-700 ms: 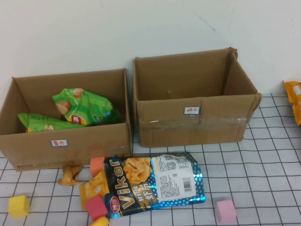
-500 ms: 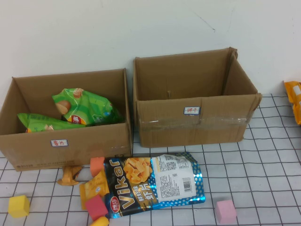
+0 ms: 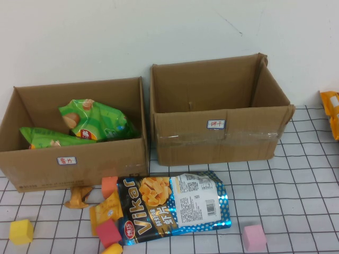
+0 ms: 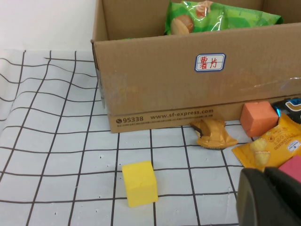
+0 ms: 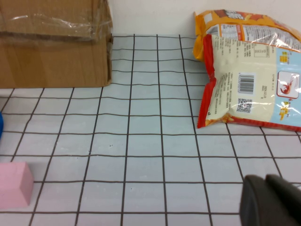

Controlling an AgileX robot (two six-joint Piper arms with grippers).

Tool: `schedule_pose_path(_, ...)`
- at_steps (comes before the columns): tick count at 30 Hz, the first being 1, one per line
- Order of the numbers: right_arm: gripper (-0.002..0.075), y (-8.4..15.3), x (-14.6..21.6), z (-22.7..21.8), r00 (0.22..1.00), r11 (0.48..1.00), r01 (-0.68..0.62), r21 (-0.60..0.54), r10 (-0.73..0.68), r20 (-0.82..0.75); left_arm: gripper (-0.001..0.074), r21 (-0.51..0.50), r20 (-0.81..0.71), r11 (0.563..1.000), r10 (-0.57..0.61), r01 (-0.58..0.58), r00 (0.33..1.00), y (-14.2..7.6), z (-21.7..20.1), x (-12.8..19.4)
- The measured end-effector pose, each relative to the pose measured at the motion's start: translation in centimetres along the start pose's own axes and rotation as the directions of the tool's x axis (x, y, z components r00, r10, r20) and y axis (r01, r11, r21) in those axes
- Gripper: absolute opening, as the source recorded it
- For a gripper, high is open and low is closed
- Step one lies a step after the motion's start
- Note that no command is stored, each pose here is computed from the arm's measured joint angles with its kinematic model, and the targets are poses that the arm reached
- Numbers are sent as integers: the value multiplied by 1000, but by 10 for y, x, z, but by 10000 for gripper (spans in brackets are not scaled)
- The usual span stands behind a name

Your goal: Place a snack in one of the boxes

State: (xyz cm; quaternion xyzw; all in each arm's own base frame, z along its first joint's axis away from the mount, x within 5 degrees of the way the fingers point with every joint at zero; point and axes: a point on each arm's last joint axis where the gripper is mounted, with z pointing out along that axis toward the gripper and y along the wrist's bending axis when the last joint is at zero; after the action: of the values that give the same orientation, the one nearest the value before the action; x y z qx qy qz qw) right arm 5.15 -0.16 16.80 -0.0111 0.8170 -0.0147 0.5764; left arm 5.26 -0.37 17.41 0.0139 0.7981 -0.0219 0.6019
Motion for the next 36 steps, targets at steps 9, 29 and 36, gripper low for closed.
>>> schedule_pose_path(9,-1,1,0,0,1000,1000,-19,-8,19,0,-3,-15,-1,998,65,-65,998,1,0,0)
schedule_pose_path(29,-1,2,0,0,999,999,-50,-22,50,-1,-4,241,45,554,-826,797,561,-9,-2,-20)
schedule_pose_path(36,-1,2,0,0,999,999,-49,-22,49,-1,-3,256,57,697,-703,670,709,-13,-7,-28)
